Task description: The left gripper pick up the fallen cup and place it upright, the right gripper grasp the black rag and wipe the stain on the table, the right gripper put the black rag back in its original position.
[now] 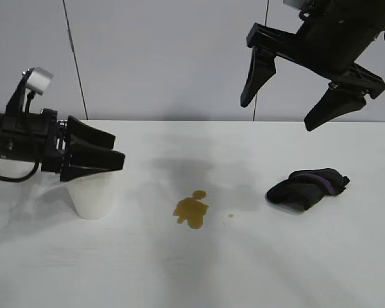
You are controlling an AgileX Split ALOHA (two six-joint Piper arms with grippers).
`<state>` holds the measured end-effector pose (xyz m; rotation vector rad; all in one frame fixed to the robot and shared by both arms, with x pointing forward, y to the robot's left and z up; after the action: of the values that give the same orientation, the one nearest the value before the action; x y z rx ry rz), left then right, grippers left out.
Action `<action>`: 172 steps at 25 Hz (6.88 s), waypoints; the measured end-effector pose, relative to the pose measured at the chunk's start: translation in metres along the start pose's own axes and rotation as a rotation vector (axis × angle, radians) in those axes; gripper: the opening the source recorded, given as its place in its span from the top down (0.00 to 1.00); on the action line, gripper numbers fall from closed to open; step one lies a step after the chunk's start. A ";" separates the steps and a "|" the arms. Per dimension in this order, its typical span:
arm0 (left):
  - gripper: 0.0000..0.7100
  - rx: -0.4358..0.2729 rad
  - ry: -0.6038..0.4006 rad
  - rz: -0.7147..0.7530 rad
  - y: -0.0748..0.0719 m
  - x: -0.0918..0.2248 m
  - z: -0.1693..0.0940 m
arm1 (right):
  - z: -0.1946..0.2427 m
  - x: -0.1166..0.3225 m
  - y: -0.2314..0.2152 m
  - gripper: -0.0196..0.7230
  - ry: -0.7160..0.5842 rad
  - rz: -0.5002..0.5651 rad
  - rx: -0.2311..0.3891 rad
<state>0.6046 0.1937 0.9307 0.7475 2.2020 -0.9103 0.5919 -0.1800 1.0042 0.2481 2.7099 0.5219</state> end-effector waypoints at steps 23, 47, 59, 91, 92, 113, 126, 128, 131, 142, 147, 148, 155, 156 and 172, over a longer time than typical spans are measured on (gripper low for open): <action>0.02 -0.208 0.258 -0.231 -0.023 -0.047 -0.028 | 0.083 0.001 -0.059 0.18 0.057 0.064 0.340; 0.02 -0.202 0.267 -0.231 -0.023 -0.046 -0.028 | 0.092 0.003 -0.055 0.96 0.046 0.083 0.341; 0.02 -0.202 0.268 -0.232 -0.024 -0.045 -0.028 | 0.079 0.024 0.018 0.96 0.003 -0.046 0.139; 0.02 -0.188 0.286 -0.233 -0.026 -0.043 -0.029 | 0.139 0.015 -0.044 0.96 0.030 -0.030 0.328; 0.02 -0.188 0.286 -0.233 -0.026 -0.043 -0.029 | 0.138 0.012 -0.048 0.96 0.029 -0.023 0.333; 0.02 -0.188 0.286 -0.233 -0.025 -0.044 -0.029 | 0.168 0.107 0.078 0.96 0.130 -0.310 0.113; 0.02 -0.188 0.286 -0.233 -0.025 -0.044 -0.029 | 0.204 0.038 0.105 0.96 0.081 -0.251 0.111; 0.02 -0.188 0.286 -0.233 -0.025 -0.044 -0.029 | 0.204 0.022 0.091 0.96 0.069 -0.214 0.125; 0.02 -0.189 0.285 -0.233 -0.025 -0.044 -0.029 | 0.200 0.001 0.068 0.96 0.062 -0.160 0.154; 0.02 -0.193 0.285 -0.230 -0.025 -0.044 -0.029 | 0.172 0.001 0.022 0.96 0.152 -0.175 0.254; 0.02 -0.188 0.291 -0.231 -0.026 -0.043 -0.029 | 0.138 0.039 -0.003 0.96 0.205 -0.176 0.291; 0.02 -0.187 0.292 -0.231 -0.026 -0.043 -0.029 | 0.129 0.042 -0.004 0.96 0.189 -0.170 0.282; 0.02 -0.162 0.318 -0.237 -0.029 -0.040 -0.029 | 0.090 0.051 -0.004 0.19 0.135 -0.117 0.258; 0.02 -0.160 0.321 -0.238 -0.029 -0.040 -0.029 | 0.083 0.049 -0.002 0.15 0.120 -0.118 0.248; 0.02 -0.157 0.324 -0.239 -0.030 -0.040 -0.029 | 0.002 0.011 -0.011 0.12 -0.022 0.035 0.065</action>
<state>0.5994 0.1881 0.9878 0.5987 2.6581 -0.7569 0.5812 -0.1873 0.9944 0.3171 2.7082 0.4393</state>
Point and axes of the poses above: a point on each arm's last joint axis where the gripper is mounted, z pointing out along that axis toward the gripper, y along the wrist's bending axis when the last joint is at zero, x = y × z, the point moved 3 cm from there along z, pointing out along that axis toward the gripper, and after that the axes turned 10 degrees about z, right-handed, at the moved point
